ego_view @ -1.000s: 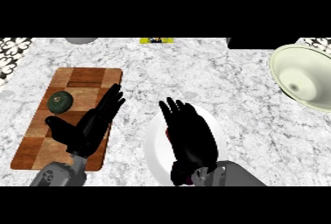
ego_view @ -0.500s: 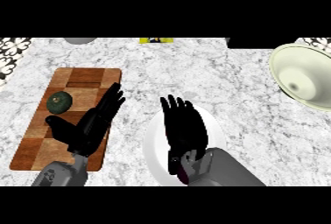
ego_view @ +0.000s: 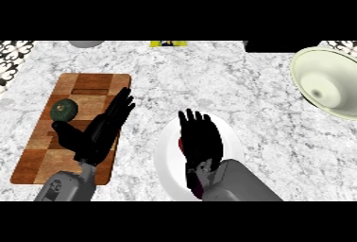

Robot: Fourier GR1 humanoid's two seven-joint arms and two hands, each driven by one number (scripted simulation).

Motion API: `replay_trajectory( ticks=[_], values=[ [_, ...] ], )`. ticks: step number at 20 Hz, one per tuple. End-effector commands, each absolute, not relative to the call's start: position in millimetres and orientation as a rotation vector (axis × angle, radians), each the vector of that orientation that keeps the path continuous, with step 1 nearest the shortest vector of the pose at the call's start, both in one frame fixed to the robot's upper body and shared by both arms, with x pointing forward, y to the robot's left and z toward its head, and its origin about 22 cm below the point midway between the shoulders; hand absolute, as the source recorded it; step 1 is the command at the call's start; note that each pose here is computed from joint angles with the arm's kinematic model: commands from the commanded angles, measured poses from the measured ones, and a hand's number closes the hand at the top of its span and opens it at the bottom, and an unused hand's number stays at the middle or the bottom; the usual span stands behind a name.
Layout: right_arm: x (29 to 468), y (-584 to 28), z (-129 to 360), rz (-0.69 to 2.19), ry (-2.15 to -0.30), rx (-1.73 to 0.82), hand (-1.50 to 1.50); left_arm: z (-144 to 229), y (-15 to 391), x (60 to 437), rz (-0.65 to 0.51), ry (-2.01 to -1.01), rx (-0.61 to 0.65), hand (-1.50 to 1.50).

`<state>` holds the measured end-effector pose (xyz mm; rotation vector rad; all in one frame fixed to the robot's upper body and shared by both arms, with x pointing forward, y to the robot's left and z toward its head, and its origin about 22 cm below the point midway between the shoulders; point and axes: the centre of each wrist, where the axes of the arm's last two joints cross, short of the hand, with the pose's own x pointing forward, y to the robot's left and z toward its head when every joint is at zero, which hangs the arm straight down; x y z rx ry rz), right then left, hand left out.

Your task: Pick the tomato from the plate and place it in the bowl

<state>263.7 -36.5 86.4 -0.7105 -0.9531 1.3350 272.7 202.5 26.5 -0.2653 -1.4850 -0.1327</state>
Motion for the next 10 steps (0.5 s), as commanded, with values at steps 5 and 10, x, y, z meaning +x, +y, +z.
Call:
replay_trajectory(
  ticks=[5,10],
  values=[
    [271.2,-30.6,59.3,1.343,-0.852,-0.788,-1.50,33.1,199.3,275.0,-0.135,-1.461,-0.292,0.00],
    [264.5,-21.3,65.6,1.327,-0.877,-0.795,-1.50,25.8,188.1,255.3,-0.127,-1.466,-0.282,0.00]
  ],
)
